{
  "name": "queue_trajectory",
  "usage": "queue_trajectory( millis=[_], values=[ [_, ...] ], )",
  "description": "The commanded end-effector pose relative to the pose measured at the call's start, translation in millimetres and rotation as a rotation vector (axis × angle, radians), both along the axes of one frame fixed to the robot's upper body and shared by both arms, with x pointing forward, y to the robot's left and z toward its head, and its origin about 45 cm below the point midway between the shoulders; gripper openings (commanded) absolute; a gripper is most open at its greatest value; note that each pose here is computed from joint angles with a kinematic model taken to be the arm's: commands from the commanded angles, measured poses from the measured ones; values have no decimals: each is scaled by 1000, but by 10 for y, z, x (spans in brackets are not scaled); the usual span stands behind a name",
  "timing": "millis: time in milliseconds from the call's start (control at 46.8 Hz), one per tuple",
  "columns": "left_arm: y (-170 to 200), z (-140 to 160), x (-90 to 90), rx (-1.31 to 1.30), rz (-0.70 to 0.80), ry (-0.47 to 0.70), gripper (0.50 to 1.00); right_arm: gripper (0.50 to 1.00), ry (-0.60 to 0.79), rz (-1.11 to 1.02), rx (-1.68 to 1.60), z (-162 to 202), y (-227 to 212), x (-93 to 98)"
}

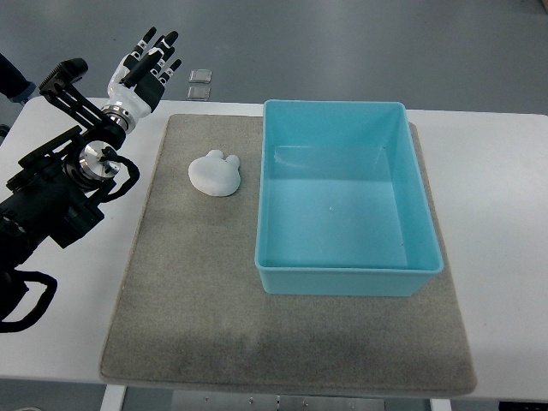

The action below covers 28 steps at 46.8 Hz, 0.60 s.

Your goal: Place white toy into blue box with left hand

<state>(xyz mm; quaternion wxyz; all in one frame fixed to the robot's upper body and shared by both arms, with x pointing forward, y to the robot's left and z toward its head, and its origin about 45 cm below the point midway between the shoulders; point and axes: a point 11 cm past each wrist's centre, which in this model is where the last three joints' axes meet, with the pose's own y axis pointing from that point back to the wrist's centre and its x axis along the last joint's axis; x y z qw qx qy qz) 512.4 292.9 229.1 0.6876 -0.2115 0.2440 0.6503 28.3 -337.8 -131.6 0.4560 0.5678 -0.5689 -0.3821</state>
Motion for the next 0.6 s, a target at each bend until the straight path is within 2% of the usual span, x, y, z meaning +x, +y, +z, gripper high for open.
queue_trajectory(
  millis=[0, 577],
  values=[
    [0, 1, 0, 0, 1, -1, 990, 936, 0, 0, 1, 0, 4, 0],
    [23, 1, -3, 1, 3, 0, 990, 936, 0, 0, 0, 0, -2, 0]
  ],
)
